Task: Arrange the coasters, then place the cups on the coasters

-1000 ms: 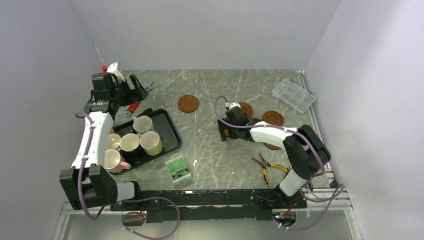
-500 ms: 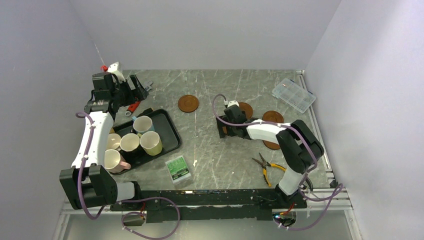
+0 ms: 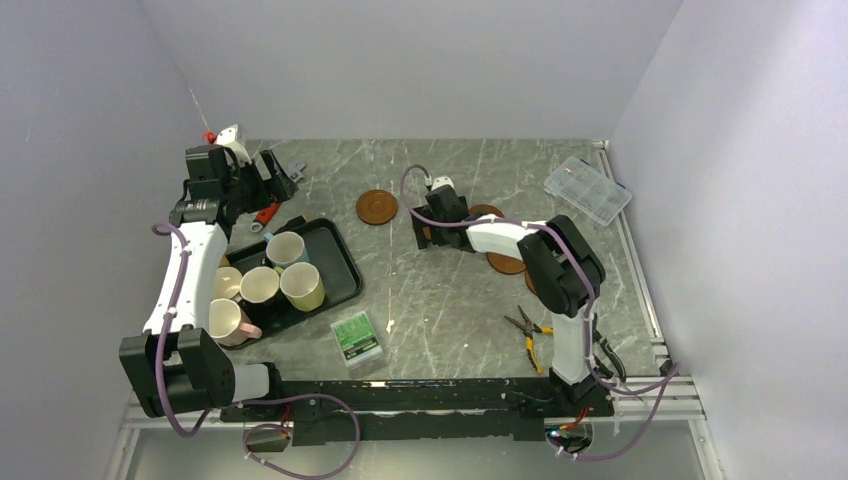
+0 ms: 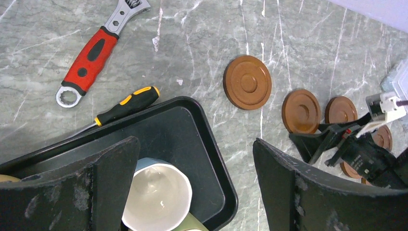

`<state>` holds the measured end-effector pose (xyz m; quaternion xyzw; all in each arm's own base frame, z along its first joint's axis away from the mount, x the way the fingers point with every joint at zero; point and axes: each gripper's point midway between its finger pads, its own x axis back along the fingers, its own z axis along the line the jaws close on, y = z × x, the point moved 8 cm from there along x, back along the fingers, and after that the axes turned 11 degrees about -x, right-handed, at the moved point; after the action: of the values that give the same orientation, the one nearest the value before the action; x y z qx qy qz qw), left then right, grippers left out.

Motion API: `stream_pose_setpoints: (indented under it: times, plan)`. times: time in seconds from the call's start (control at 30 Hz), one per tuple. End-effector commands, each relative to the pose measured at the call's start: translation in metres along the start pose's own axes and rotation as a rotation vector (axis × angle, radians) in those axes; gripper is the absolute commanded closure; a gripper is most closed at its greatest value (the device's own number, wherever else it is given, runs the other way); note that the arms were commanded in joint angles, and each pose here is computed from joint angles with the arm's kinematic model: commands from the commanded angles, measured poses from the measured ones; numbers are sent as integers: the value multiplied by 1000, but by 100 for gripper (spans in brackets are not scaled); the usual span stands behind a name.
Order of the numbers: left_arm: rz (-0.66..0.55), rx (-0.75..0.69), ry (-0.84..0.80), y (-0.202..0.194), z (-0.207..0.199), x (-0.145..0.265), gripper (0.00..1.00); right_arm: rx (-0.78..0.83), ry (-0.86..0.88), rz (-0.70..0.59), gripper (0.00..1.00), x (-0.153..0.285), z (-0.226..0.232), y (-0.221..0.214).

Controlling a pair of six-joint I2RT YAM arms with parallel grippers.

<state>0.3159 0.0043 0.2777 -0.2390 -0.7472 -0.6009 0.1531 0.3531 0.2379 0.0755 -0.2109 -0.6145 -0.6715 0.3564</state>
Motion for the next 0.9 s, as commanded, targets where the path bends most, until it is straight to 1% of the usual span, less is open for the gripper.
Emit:
stream_pose_setpoints:
  times: [0.0, 0.33, 0.6, 0.7, 0.8, 0.87]
  plan:
    - [-38, -16, 0, 12, -1, 1, 6, 18, -24, 50, 5, -22, 3, -1]
    - [-21, -16, 4, 10, 0, -3, 6, 32, 30, 65, 7, -55, 21, 11]
    - [-9, -15, 5, 8, 1, -6, 6, 48, 66, 52, 7, -59, 28, 20]
    - [-4, -17, 9, 7, 1, -6, 6, 36, 58, 37, 4, -49, 29, 28]
    - [-3, -16, 6, 8, 1, -7, 6, 27, 66, -9, 1, -25, 29, 42]
    - [-5, -16, 1, 8, 0, -7, 6, 26, 56, -45, 0, -5, 24, 50]
